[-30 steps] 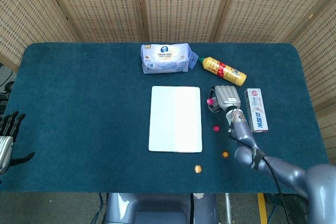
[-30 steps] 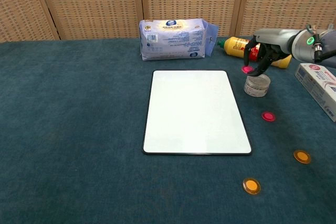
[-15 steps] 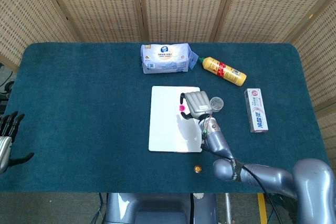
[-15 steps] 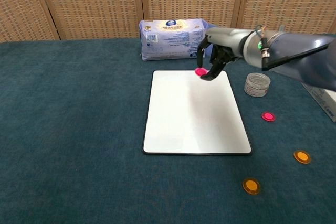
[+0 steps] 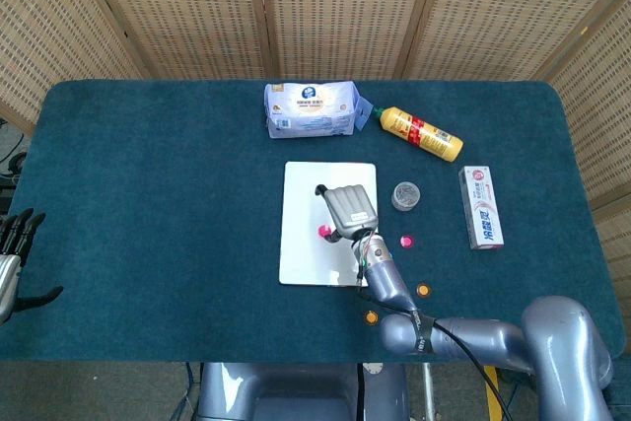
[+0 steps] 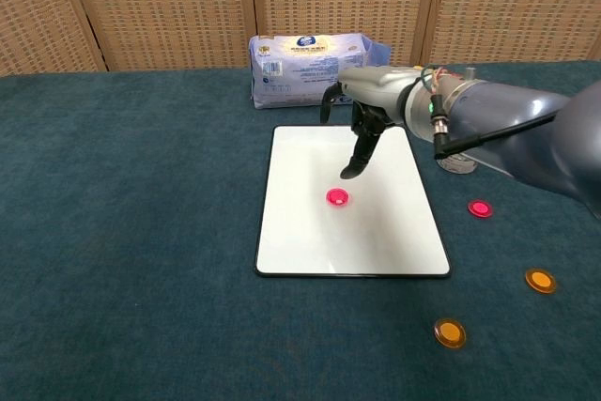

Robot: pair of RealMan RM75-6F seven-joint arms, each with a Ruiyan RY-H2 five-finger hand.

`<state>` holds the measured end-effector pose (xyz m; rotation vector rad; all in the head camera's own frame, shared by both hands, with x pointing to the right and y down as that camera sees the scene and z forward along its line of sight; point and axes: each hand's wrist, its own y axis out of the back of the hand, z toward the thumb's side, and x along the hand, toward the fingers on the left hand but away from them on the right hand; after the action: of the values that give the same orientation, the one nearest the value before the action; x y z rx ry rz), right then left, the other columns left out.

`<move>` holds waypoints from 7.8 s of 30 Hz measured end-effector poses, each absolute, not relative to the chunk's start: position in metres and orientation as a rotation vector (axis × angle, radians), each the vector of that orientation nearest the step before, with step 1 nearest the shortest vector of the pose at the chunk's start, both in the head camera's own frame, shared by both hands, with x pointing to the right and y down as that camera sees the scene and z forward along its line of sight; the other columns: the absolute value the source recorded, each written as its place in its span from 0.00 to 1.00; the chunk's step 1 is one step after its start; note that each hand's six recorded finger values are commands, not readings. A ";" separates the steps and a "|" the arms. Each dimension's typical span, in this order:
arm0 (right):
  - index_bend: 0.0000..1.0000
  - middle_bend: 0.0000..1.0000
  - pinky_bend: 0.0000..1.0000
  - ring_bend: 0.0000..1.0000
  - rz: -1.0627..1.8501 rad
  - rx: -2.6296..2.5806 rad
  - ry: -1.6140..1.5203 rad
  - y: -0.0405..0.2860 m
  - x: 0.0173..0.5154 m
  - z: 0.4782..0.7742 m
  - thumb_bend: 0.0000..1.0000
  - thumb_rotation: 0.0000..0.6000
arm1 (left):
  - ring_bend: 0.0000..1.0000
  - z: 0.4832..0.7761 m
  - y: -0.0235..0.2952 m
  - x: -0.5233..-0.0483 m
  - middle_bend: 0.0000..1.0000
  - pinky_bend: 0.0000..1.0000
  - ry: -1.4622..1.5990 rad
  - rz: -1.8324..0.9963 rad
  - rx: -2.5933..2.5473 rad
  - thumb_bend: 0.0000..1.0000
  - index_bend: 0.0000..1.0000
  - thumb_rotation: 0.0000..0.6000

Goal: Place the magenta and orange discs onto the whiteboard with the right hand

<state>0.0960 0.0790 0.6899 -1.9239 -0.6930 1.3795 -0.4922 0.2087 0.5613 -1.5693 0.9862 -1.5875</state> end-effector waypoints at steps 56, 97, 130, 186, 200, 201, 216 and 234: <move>0.53 0.91 1.00 0.92 1.564 -1.843 -0.642 0.131 0.261 0.745 0.34 1.00 | 0.00 0.566 0.212 -0.482 0.00 0.00 0.939 -1.578 -1.580 0.00 0.00 1.00; 0.40 0.91 1.00 0.92 1.412 -1.928 -0.707 0.133 0.207 0.683 0.32 1.00 | 0.00 0.563 0.214 -0.483 0.00 0.00 0.942 -1.565 -1.598 0.00 0.00 1.00; 0.40 0.91 1.00 0.92 1.457 -1.970 -0.623 0.226 0.288 0.696 0.34 1.00 | 0.00 0.563 0.217 -0.479 0.00 0.00 0.927 -1.561 -1.594 0.00 0.00 1.00; 0.53 0.91 1.00 0.92 1.365 -2.015 -0.693 0.184 0.244 0.687 0.36 1.00 | 0.00 0.566 0.216 -0.478 0.00 0.00 0.919 -1.569 -1.595 0.00 0.00 1.00; 0.53 0.91 1.00 0.92 1.322 -1.978 -0.619 0.142 0.132 0.689 0.36 1.00 | 0.00 0.566 0.212 -0.484 0.00 0.00 0.943 -1.582 -1.601 0.00 0.00 1.00; 0.53 0.91 1.00 0.92 1.330 -1.971 -0.611 0.142 0.129 0.691 0.36 1.00 | 0.00 0.566 0.212 -0.485 0.00 0.00 0.946 -1.582 -1.603 0.00 0.00 1.00; 0.40 0.91 1.00 0.93 1.390 -1.930 -0.569 0.149 0.139 0.692 0.35 1.00 | 0.00 0.564 0.212 -0.484 0.00 0.00 0.947 -1.575 -1.610 0.00 0.00 1.00; 0.40 0.91 1.00 0.93 1.341 -2.030 -0.448 0.229 0.200 0.670 0.36 1.00 | 0.00 0.563 0.217 -0.478 0.00 0.00 0.920 -1.557 -1.612 0.00 0.00 1.00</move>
<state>0.2003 0.2288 0.6698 -2.0305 -0.4481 1.3410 -0.4780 0.2171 0.5634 -1.6125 0.9204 -1.5574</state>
